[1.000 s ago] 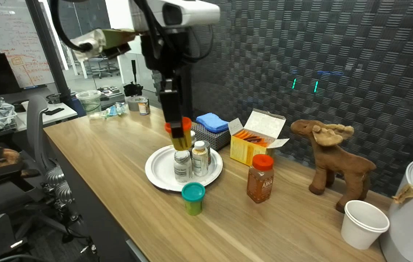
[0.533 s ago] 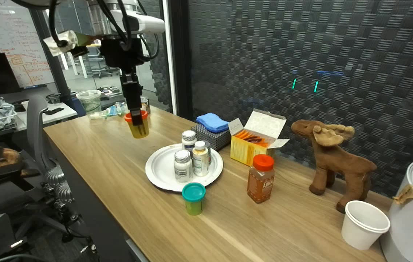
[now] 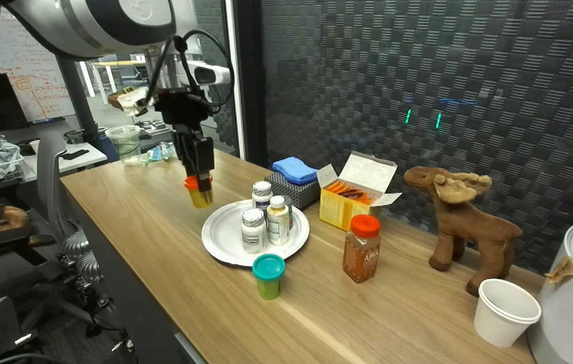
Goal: Put the bottles on the tray
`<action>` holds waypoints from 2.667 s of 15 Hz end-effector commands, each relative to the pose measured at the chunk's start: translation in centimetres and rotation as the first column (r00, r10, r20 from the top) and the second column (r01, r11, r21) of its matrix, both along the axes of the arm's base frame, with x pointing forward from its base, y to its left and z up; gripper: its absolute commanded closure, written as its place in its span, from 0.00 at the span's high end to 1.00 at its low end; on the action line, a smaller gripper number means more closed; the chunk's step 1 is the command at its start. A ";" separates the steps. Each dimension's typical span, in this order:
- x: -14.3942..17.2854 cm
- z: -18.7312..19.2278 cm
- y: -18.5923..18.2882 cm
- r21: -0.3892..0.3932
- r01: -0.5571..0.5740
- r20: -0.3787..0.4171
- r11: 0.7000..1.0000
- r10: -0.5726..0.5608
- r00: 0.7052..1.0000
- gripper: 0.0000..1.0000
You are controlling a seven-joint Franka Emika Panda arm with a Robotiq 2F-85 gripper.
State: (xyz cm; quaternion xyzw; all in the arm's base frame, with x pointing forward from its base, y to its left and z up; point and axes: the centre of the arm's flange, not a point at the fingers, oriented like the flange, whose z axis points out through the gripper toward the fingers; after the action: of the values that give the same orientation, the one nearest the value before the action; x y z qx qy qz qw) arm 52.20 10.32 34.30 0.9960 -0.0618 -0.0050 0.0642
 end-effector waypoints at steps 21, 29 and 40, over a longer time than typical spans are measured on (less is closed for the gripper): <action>8.6 -5.0 -0.9 0.005 -0.092 -0.011 0.996 0.092 0.996 0.29; 8.7 -6.8 -0.7 0.010 -0.118 -0.051 0.993 0.118 0.992 0.29; 9.3 -6.9 0.0 0.010 -0.124 -0.039 0.992 0.124 0.991 0.29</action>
State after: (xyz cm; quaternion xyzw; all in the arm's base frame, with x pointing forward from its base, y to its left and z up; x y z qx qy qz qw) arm 60.38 9.88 26.85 0.9976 -0.0014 -0.0269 0.0644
